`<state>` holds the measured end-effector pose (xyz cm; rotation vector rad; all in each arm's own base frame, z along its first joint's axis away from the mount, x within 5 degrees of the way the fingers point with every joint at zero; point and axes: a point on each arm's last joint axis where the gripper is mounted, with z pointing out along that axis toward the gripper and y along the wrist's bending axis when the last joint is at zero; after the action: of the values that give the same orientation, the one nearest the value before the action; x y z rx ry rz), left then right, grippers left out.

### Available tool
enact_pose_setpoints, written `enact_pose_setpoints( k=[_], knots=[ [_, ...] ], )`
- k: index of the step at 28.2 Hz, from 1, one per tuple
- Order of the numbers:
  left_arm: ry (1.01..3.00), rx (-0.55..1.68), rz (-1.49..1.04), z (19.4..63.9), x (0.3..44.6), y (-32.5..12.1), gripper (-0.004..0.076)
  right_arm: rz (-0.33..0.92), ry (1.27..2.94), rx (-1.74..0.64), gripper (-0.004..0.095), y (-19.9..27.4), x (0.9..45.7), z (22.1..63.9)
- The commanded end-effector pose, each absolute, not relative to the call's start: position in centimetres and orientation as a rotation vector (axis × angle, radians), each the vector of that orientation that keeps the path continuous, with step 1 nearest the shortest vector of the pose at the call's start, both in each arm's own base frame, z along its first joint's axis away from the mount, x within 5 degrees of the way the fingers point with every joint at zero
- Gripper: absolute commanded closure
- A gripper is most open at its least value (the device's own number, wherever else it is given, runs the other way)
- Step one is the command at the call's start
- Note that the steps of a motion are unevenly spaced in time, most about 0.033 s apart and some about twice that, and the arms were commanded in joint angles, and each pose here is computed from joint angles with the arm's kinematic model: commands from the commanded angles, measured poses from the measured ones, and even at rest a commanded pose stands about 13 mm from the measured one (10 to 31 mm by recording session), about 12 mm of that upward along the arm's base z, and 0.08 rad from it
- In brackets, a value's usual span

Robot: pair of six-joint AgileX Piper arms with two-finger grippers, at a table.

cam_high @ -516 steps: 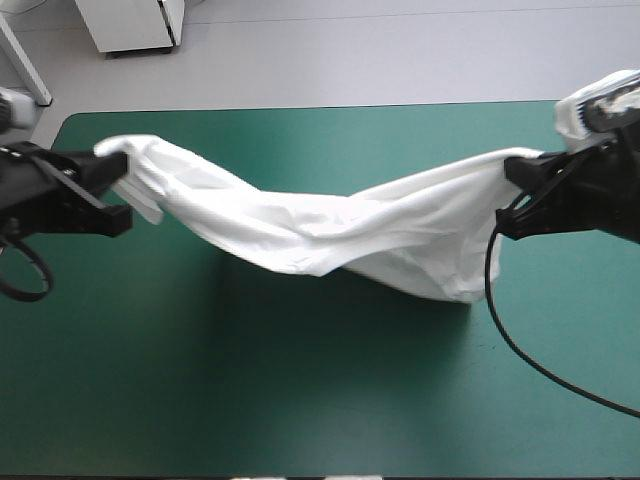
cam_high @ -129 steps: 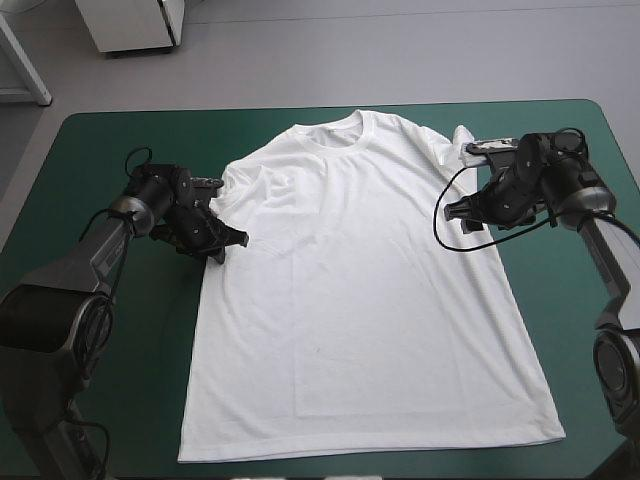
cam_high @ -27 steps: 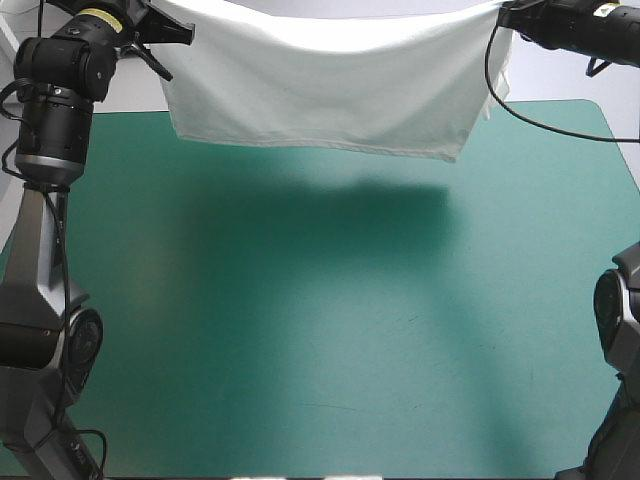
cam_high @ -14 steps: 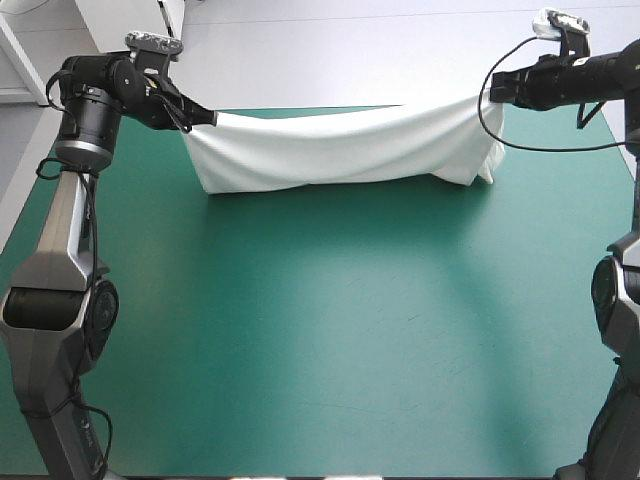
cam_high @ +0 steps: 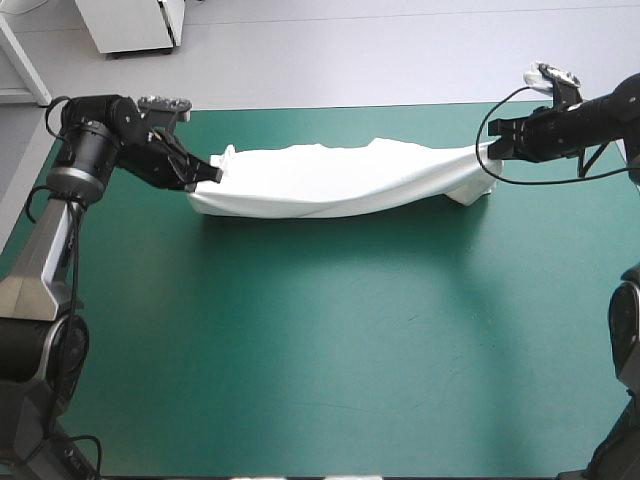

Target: Fold the cloth

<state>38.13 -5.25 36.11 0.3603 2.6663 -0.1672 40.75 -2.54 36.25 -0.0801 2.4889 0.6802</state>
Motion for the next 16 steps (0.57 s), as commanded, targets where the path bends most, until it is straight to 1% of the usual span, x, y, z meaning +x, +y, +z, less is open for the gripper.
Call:
enact_pose_setpoints(
  k=[1, 4, 7, 13, 16],
  knots=[
    [2.723, 0.352, -0.205, 36.6, 33.8, -5.0, 0.0733, 0.656, 2.446, -0.082, 0.0923, -2.1, 37.5, 38.3],
    [2.782, 0.364, -0.221, 35.2, 31.7, -4.8, 0.0733, 0.658, 2.528, -0.077, 0.0923, -1.8, 35.6, 36.3],
    [2.813, 0.368, -0.225, 34.5, 29.8, -4.7, 0.0733, 0.632, 2.625, -0.111, 0.0923, -0.9, 34.0, 34.1],
    [2.872, 0.372, -0.271, 32.9, 27.0, -4.6, 0.0733, 0.545, 2.809, -0.19, 0.0923, 0.2, 31.2, 30.2],
    [2.954, 0.372, -0.275, 30.7, 25.5, -4.4, 0.0733, 0.469, 2.892, -0.207, 0.0923, -0.2, 29.5, 28.6]
  ],
)
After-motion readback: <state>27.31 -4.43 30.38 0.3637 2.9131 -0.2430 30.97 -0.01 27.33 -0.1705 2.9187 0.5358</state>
